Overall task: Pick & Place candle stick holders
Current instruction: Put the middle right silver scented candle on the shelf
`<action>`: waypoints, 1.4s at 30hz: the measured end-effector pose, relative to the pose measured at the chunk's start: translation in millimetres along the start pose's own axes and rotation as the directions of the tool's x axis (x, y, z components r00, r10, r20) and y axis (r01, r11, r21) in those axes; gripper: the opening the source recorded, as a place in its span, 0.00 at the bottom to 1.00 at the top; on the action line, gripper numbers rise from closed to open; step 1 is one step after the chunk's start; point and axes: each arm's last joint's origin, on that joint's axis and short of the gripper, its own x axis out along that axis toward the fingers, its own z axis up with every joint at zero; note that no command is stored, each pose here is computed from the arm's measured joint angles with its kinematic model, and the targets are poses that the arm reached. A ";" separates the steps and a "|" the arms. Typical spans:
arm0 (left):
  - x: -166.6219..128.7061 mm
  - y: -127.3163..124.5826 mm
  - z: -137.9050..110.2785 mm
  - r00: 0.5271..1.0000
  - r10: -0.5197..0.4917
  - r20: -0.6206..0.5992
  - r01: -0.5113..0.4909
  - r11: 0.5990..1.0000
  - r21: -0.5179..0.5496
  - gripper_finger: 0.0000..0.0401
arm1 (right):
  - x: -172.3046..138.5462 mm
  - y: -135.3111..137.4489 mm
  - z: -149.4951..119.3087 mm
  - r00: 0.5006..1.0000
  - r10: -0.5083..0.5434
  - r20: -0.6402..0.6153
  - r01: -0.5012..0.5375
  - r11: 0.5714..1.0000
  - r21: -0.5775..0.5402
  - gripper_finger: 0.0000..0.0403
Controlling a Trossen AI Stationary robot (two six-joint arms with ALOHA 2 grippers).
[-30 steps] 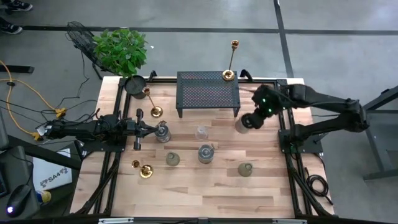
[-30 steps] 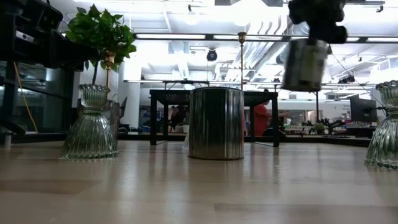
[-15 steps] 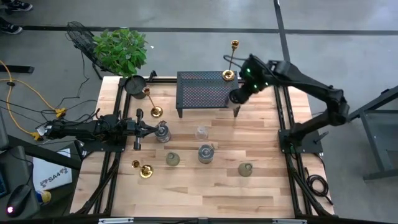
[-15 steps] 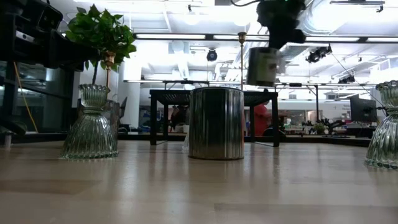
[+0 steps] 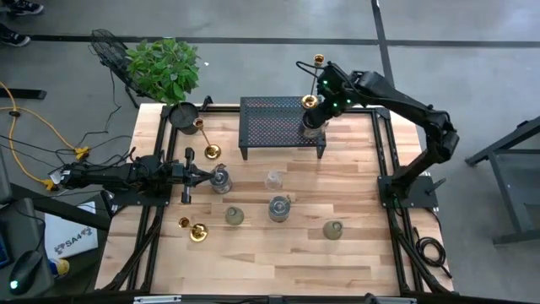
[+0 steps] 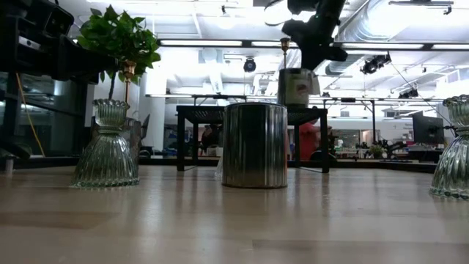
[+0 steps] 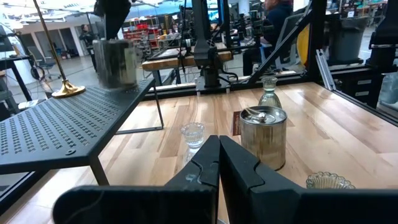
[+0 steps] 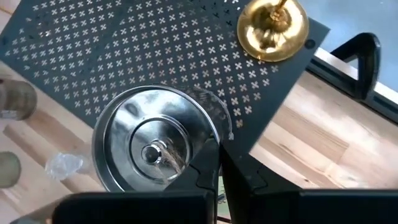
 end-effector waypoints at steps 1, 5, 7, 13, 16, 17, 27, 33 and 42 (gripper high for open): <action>0.0 0.0 0.0 1.000 0.000 0.000 0.000 1.000 0.000 0.00 | 1.5 0.4 1.0 1.000 0.001 0.003 -0.001 1.000 0.002 0.01; 0.0 0.0 0.0 1.000 0.000 0.000 0.000 1.000 0.000 0.00 | 4.7 0.9 3.1 1.000 0.003 0.007 -0.003 1.000 0.016 0.01; 0.0 0.0 0.0 1.000 0.000 0.000 0.000 1.000 0.000 0.00 | 5.1 -0.7 4.3 1.000 0.000 0.012 0.000 1.000 0.024 0.01; 0.0 0.0 0.0 1.000 0.000 0.000 0.000 1.000 0.000 0.00 | 4.9 -4.4 7.1 0.998 -0.048 0.046 0.047 0.998 0.037 0.01; 0.0 0.0 0.0 1.000 0.000 0.000 0.000 1.000 0.000 0.00 | 4.9 -7.1 8.3 0.997 -0.055 0.048 0.053 0.998 0.045 0.01; 0.0 0.0 0.0 1.000 0.000 0.000 0.000 1.000 0.000 0.00 | 4.9 -7.4 8.4 0.997 -0.058 0.049 0.056 0.997 0.046 0.01; 0.0 0.0 0.0 1.000 0.000 0.000 0.000 1.000 0.000 0.00 | 4.8 -9.8 9.7 0.995 -0.080 0.061 0.078 0.996 0.034 0.01; 0.0 0.0 0.0 1.000 0.000 0.000 0.000 1.000 0.000 0.00 | 4.7 -9.0 11.4 0.994 -0.073 0.079 0.070 0.997 0.031 0.01; 0.0 0.0 0.0 1.000 0.000 0.000 0.000 1.000 0.000 0.00 | 4.7 -8.9 11.6 0.994 -0.072 0.081 0.070 0.997 0.028 0.05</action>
